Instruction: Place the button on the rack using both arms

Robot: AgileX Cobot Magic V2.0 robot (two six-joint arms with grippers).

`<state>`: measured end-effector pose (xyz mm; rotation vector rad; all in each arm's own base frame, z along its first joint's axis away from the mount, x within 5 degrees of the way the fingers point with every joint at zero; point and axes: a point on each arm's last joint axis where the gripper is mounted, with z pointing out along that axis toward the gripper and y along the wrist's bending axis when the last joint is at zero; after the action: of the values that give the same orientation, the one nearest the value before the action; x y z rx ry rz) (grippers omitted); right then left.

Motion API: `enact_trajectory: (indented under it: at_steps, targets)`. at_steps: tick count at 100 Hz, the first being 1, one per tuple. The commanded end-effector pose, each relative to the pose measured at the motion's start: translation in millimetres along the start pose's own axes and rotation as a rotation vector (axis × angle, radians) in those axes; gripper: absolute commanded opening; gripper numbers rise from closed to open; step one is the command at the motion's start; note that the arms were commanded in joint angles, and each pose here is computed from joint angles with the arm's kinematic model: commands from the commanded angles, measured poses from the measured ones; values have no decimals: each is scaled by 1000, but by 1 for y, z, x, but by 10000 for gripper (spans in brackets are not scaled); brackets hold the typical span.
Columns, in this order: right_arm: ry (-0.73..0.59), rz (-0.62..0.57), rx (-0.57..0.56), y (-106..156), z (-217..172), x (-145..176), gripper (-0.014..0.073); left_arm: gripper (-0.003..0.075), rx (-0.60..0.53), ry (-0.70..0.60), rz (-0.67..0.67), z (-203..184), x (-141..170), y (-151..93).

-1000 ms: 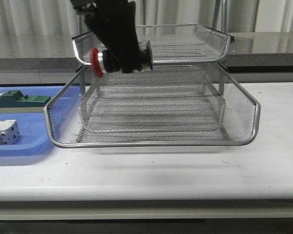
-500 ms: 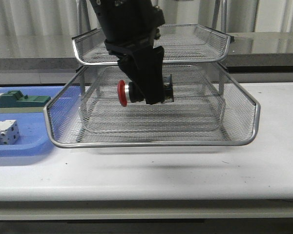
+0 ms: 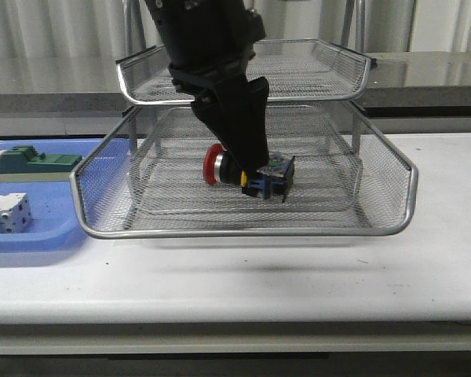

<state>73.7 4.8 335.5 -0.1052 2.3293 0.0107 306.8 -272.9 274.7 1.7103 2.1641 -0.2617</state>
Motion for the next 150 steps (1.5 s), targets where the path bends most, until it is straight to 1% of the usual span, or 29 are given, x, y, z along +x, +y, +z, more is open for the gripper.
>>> enact_trajectory:
  at_steps: [1,14,19,29,38,52,65,82,96,112,123,150]
  targets:
    - [-82,-5,11,-1,-7,-11,-68,454,-56,-111,8,-35,-14,-2]
    - [-82,-5,11,-1,-7,-11,-68,454,-59,-128,8,-54,-18,-4]
    - [-82,-5,11,-1,-7,-11,-68,453,-67,-145,-11,-64,-19,-6]
    - [-82,-5,11,-1,-7,-11,-68,452,-84,-163,-35,-82,-15,-6]
    - [-82,-5,11,-1,-7,-11,-68,452,-109,-180,-62,-101,-7,-2]
    - [-82,-5,11,-1,-7,-11,-68,452,-167,-205,-151,-135,15,11]
    - [-82,-5,11,-1,-7,-11,-68,450,-223,-215,-284,-166,44,25]
    - [-82,-5,11,-1,-7,-11,-68,450,-273,-235,-417,-195,87,24]
    - [-82,-5,11,-1,-7,-11,-68,450,-371,-282,-498,-210,123,11]
    - [-82,-5,11,-1,-7,-11,-68,449,-491,-381,-580,-217,158,-16]
    - [-82,-5,11,-1,-7,-11,-68,449,-578,-467,-622,-215,178,-39]
    - [-82,-5,11,-1,-7,-11,-68,437,-793,-711,-661,-195,218,-97]
